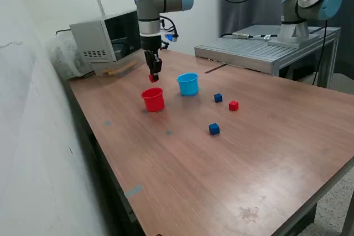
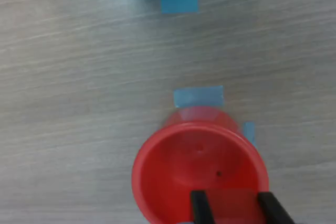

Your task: Place red objects in the red bin, and blue objects in the blue bin.

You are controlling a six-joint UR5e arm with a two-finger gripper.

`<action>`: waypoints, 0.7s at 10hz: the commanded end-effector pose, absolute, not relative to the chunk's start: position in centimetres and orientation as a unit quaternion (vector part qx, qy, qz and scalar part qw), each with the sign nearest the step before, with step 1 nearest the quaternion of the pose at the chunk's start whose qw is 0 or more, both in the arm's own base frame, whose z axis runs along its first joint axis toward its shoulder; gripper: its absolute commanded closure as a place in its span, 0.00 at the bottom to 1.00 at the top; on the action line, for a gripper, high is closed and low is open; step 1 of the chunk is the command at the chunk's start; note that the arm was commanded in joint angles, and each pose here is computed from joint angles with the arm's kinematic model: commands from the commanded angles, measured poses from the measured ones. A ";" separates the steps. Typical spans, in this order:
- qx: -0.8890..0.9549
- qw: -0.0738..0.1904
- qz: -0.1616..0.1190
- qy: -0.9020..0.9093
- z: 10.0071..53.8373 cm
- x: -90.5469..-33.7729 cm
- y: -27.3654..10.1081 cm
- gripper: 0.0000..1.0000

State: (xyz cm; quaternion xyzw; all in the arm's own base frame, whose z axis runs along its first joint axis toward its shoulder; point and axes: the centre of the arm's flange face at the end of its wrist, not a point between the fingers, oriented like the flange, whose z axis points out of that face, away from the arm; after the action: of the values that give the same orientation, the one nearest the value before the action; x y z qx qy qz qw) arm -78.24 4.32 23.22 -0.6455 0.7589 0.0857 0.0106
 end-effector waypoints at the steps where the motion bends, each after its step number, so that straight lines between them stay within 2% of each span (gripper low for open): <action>1: -0.644 0.016 0.079 0.760 21.4 -78.9 4.8 1.00; 7: -0.646 0.022 0.071 0.760 19.1 -79.4 4.8 1.00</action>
State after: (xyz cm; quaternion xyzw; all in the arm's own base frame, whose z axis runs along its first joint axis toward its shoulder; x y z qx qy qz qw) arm -79.23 4.79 20.15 -0.6453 0.7600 0.0753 0.0188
